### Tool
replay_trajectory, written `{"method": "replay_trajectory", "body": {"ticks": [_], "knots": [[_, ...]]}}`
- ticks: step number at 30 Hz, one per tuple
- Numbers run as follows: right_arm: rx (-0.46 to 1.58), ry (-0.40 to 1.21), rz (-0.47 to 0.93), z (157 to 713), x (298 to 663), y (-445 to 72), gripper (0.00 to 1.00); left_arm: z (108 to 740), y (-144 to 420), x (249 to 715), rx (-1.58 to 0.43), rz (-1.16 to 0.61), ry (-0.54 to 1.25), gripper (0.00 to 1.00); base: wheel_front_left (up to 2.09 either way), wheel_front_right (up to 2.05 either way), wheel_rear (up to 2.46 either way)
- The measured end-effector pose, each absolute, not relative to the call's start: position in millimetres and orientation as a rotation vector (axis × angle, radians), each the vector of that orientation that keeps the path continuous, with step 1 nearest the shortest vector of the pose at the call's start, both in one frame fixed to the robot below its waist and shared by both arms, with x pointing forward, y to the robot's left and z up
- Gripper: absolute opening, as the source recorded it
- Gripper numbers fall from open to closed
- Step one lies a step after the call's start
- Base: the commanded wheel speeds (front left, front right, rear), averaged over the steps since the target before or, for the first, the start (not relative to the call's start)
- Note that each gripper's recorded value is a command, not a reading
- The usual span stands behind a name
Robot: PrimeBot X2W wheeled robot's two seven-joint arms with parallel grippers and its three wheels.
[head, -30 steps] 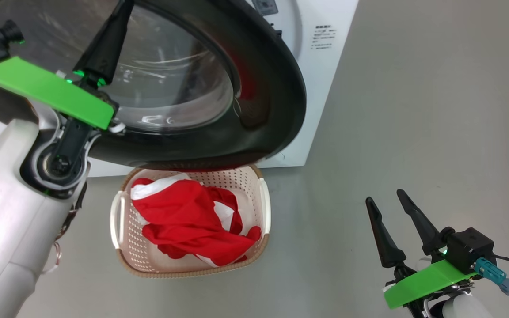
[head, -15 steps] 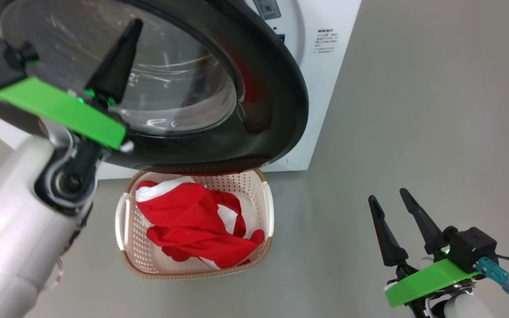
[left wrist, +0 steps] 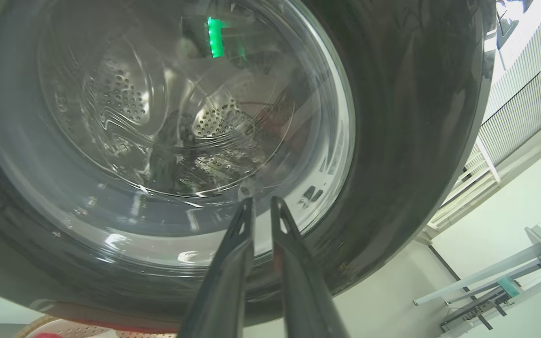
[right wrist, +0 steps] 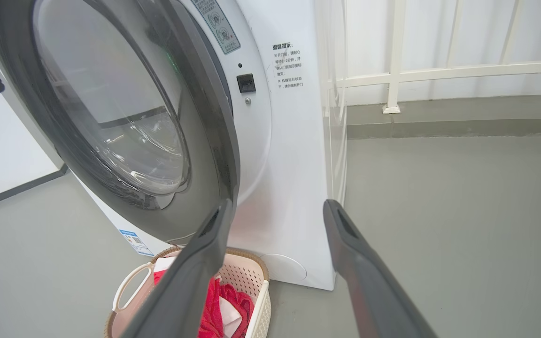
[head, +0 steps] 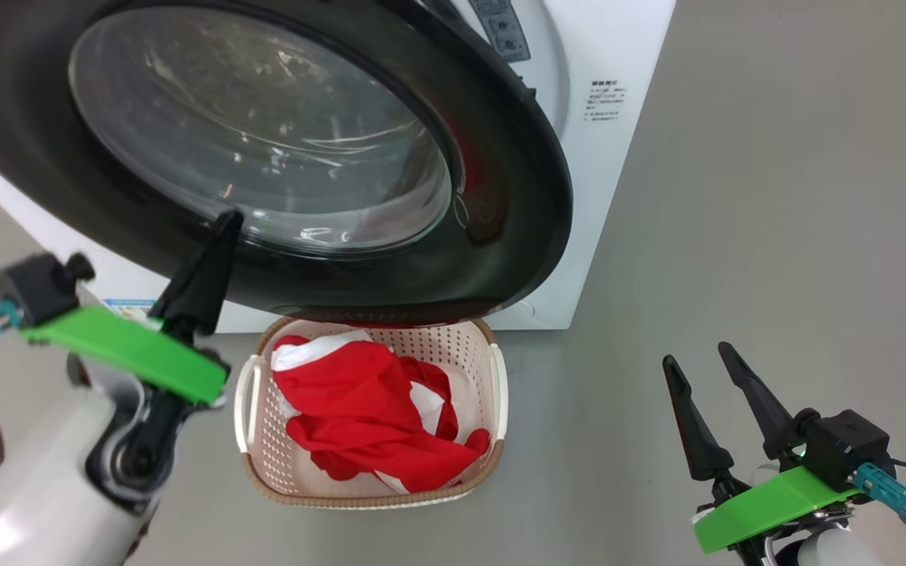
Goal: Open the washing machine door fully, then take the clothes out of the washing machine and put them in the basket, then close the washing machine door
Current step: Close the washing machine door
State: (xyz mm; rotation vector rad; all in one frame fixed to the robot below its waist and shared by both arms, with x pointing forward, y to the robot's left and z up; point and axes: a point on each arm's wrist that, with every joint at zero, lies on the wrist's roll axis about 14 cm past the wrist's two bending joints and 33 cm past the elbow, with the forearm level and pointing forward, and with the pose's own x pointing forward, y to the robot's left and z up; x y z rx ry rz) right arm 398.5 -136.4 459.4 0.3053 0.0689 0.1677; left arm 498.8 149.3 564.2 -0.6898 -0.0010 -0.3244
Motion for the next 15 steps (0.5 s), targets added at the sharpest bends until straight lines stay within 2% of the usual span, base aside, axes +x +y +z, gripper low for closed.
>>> {"method": "replay_trajectory", "body": {"ticks": [1,2,15], "knots": [[0.304,0.066,0.17,460.6,398.5,-136.0,1.0,559.3,154.4,494.9,-0.684,-0.306,0.0,0.85,0.0,0.0,0.0],[0.304,0.063,0.172,461.6,398.5,-135.6,1.0,553.6,158.6,490.6,-0.683,-0.289,0.004,0.98,0.0,0.0,0.0],[0.304,0.078,0.157,458.6,380.9,-140.9,1.0,495.2,191.6,438.9,-0.623,-0.139,0.069,1.0,0.0,0.0,0.0]]}}
